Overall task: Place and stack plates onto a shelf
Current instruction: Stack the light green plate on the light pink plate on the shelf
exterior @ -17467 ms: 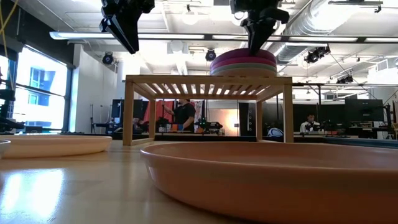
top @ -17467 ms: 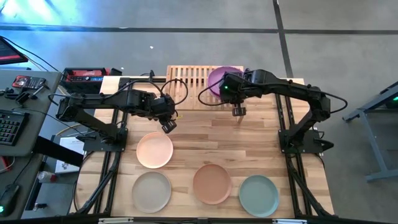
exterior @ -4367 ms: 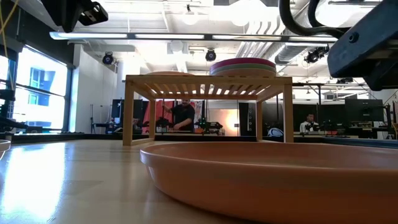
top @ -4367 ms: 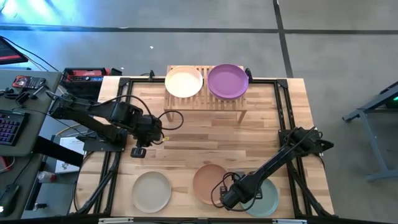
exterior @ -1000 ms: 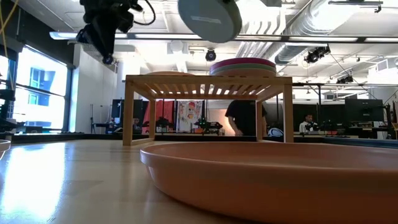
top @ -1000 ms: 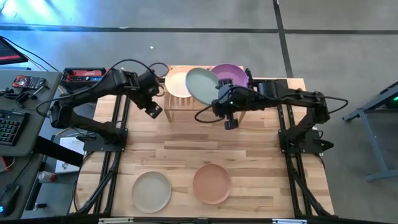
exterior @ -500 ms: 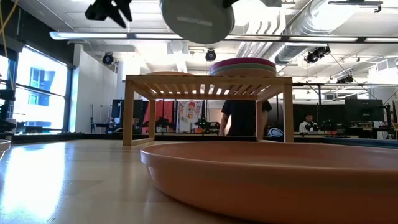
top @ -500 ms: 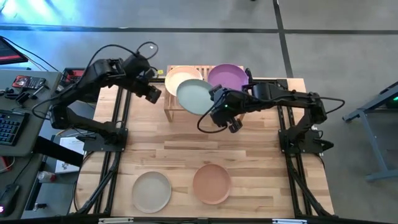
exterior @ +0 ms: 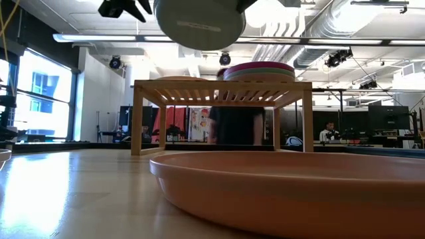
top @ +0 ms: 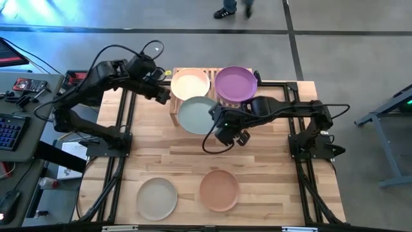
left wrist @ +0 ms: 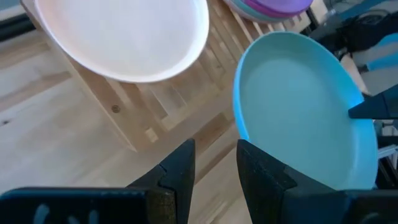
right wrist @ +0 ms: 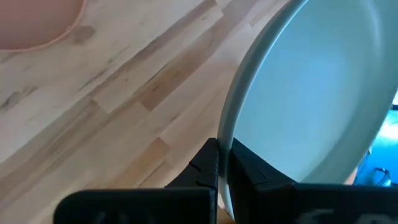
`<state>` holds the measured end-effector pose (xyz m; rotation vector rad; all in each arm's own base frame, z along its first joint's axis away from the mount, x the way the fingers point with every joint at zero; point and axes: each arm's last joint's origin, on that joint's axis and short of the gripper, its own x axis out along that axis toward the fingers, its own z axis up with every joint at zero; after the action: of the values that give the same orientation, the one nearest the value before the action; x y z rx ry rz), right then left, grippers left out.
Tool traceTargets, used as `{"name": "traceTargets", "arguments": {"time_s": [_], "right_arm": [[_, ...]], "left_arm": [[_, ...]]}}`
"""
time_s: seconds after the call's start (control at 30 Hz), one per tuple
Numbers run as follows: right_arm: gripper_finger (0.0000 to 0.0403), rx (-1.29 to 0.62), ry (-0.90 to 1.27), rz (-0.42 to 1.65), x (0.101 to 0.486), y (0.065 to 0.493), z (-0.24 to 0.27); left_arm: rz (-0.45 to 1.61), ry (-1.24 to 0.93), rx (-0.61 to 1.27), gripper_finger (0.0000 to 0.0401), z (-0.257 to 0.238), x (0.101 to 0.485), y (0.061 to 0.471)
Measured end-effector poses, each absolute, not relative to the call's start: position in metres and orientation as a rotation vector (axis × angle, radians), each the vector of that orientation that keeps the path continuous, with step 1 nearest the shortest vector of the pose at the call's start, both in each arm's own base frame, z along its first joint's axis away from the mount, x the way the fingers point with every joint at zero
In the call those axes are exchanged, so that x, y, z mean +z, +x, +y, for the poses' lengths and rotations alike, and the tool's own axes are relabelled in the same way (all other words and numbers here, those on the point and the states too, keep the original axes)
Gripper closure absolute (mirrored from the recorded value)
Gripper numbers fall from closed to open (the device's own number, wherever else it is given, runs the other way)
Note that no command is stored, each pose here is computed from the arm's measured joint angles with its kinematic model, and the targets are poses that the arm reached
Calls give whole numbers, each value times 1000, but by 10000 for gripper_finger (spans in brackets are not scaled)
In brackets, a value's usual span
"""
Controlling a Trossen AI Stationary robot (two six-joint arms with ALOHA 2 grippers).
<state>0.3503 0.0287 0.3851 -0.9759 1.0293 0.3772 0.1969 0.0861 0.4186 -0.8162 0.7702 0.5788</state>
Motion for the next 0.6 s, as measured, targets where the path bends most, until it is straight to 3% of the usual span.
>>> {"name": "traceTargets", "arguments": {"time_s": [0.6], "right_arm": [[403, 390, -966, 1031, 383, 351, 29]], "left_arm": [[926, -805, 485, 295, 87, 385, 252]]}}
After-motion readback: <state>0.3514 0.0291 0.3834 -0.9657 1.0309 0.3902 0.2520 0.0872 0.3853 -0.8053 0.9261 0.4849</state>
